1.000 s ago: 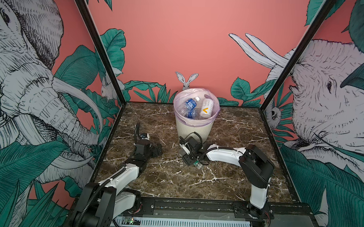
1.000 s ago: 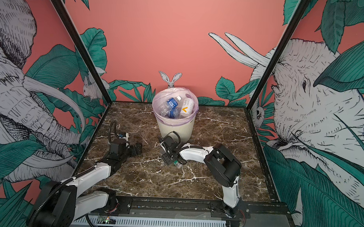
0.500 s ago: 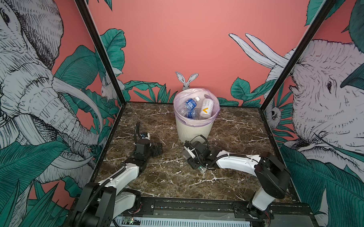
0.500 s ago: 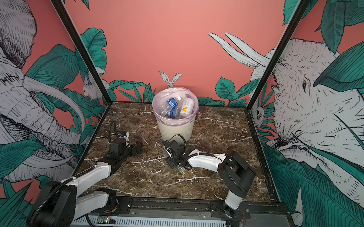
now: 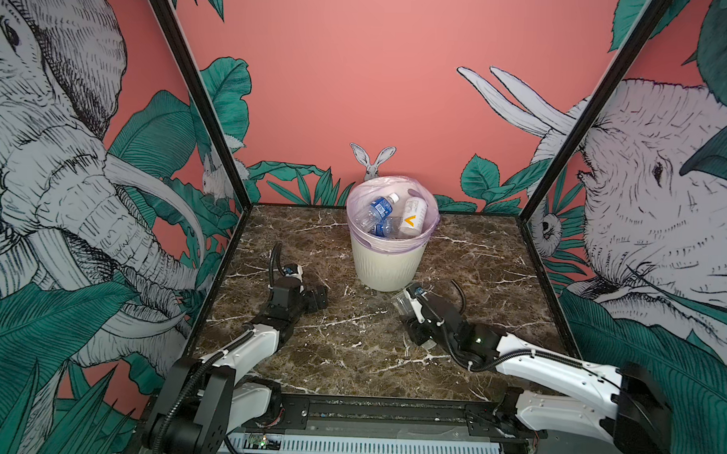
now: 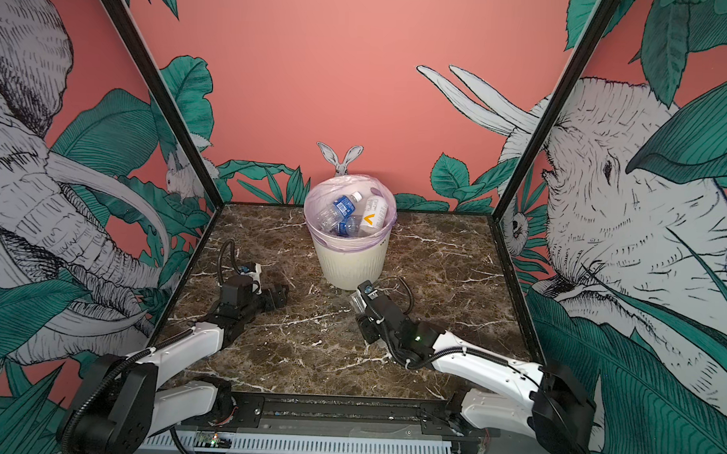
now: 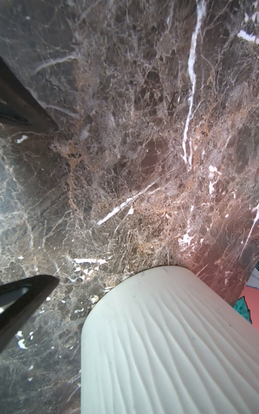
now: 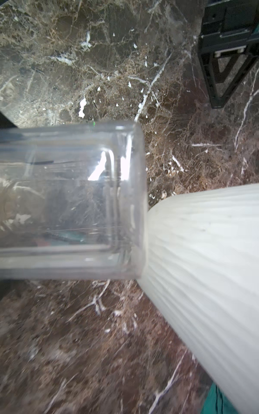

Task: Throw the plastic bottles in the bin
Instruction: 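Lift the green-capped bottle and carry it over the bin with the right gripper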

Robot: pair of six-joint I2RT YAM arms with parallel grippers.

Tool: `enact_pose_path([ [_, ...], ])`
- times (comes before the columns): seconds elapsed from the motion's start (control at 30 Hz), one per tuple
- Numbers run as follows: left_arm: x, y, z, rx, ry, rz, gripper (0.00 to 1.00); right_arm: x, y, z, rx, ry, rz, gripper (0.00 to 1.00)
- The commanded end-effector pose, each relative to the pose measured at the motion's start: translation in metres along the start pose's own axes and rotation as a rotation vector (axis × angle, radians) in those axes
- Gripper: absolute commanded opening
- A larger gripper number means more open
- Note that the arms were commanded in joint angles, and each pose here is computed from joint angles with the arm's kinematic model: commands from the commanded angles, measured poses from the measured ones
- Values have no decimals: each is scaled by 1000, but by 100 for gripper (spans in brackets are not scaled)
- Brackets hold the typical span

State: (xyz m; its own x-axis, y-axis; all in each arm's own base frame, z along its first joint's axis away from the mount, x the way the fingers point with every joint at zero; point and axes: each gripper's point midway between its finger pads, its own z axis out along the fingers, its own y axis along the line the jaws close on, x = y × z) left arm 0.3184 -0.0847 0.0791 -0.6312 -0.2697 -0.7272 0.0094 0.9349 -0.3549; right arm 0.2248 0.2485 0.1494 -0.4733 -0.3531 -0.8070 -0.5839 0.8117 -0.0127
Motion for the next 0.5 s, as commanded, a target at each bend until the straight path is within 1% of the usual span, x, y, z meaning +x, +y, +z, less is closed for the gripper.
enact_pose_path([
  [0.0, -15, -8, -2, 37, -45, 2, 99, -15, -15, -20, 53, -108, 53, 49],
  [0.3, -17, -25, -3, 134, -59, 35, 100, -32, -37, -67, 86, -261, 85, 48],
  [0.47, -17, -29, -3, 157, -62, 42, 100, -44, -45, -86, 105, -320, 87, 48],
])
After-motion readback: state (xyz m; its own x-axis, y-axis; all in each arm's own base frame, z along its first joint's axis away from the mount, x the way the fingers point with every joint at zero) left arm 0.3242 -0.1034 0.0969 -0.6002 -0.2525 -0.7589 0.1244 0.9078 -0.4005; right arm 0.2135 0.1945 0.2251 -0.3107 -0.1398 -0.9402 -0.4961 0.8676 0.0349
